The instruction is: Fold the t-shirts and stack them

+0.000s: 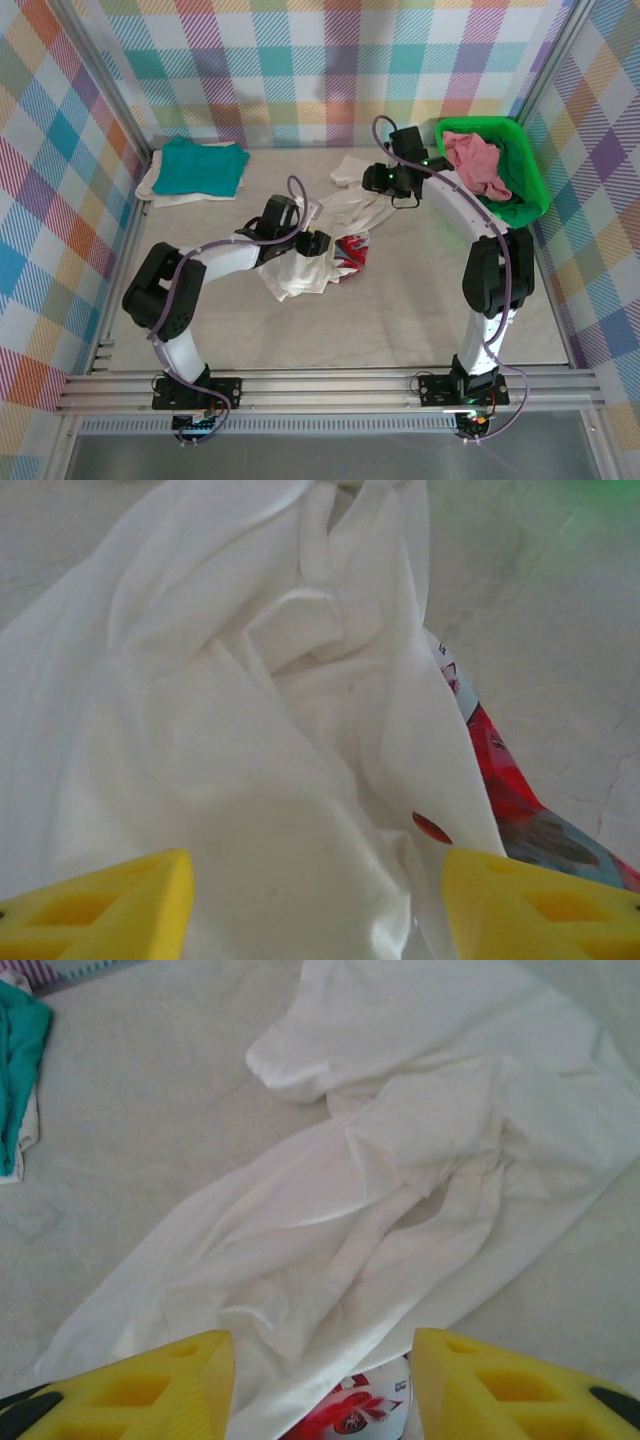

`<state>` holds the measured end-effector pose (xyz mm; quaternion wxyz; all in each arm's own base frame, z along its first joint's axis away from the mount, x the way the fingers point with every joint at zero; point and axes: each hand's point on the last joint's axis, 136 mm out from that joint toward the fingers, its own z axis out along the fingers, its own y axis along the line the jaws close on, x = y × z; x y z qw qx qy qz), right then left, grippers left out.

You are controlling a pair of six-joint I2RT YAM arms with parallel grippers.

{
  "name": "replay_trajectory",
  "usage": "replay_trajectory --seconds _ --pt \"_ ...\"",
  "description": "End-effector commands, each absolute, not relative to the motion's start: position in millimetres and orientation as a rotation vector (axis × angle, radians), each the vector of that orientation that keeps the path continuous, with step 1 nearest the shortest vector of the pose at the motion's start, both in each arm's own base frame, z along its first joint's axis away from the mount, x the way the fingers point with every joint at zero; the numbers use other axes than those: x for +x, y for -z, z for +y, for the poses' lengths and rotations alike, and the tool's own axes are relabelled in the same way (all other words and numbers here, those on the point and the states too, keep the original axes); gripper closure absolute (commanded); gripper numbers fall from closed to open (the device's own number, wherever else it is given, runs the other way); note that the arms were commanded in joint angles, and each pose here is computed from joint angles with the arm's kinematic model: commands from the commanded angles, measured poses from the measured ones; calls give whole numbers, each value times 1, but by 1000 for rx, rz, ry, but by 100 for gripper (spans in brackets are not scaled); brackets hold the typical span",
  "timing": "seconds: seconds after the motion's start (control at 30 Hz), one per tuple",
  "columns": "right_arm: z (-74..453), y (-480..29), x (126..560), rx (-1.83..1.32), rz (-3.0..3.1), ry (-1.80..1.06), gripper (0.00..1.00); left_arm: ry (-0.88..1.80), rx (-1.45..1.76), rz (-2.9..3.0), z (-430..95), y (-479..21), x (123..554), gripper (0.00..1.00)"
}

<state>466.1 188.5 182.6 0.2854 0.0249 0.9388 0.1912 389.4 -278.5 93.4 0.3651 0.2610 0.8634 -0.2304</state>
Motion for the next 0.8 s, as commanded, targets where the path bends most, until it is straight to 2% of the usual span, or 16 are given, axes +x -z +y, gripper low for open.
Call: replay_trajectory --seconds 0.0,0.03,0.17,0.23,0.53,0.77 --pt "193 -209 463 54 2438 -592 49 598 706 2217 -288 -93 395 46" --pt "192 -209 462 56 2437 -592 49 600 705 2216 -288 -91 395 49" --pt "193 -205 457 55 2448 -603 49 620 704 2207 -292 -96 396 84" --pt "192 -199 455 62 2460 -611 49 625 696 2194 -291 -104 396 98" --pt "188 -175 443 96 2504 -640 49 641 509 2077 -259 -184 411 100" --pt "185 -172 442 111 2496 -645 49 582 403 2060 -225 -210 442 100"
